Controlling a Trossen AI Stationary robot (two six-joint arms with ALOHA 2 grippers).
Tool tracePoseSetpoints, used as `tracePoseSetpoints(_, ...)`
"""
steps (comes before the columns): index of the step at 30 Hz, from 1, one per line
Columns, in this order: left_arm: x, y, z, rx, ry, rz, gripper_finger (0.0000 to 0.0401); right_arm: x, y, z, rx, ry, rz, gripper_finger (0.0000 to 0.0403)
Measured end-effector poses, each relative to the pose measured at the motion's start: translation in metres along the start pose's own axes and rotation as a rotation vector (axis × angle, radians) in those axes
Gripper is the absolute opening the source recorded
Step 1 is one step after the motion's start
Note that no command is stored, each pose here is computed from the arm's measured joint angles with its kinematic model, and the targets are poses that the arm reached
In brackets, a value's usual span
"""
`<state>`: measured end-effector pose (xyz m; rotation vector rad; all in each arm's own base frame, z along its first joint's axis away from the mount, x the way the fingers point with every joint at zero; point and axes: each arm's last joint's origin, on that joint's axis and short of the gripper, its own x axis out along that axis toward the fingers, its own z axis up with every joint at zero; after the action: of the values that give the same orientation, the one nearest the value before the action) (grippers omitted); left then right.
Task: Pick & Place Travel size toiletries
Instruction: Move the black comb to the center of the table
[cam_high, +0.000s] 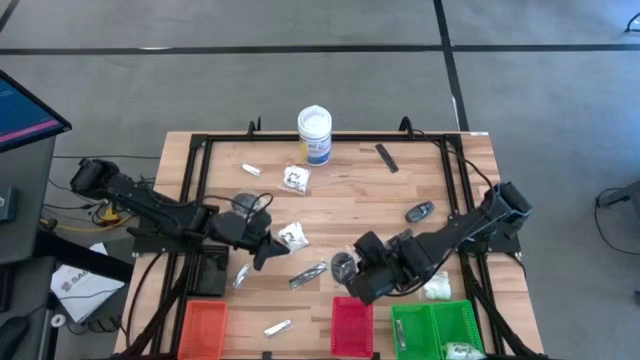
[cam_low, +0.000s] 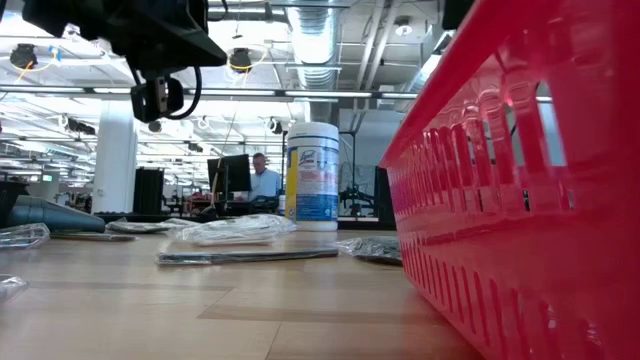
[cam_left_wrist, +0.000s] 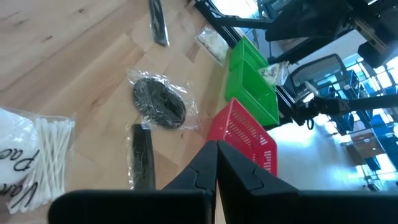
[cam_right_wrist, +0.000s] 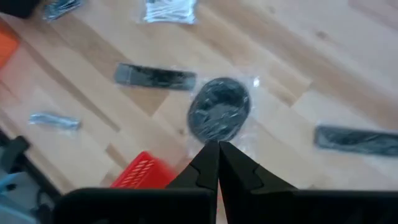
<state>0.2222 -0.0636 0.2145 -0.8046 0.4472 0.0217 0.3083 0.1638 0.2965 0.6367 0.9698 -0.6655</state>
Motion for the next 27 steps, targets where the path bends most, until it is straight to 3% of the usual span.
tracePoseSetpoints(8,0.001,0.005,0.006,-0.012,-0.01,0.011,0.0,0.009,-0.022,0.008,-0.013,-0.02,0.033,0.0)
tracePoseSetpoints(14,0.001,0.01,0.013,-0.023,-0.037,0.034,0.0,0.015,-0.05,0.01,0.063,-0.047,0.104,0.0)
tracePoseSetpoints(20,0.001,0.019,0.022,-0.044,-0.074,0.066,0.0,0.017,-0.101,0.029,0.184,-0.089,0.055,0.0)
tracePoseSetpoints(27,0.001,0.027,0.032,-0.088,-0.115,0.1,0.0,0.02,-0.169,0.076,0.266,-0.093,-0.03,0.0)
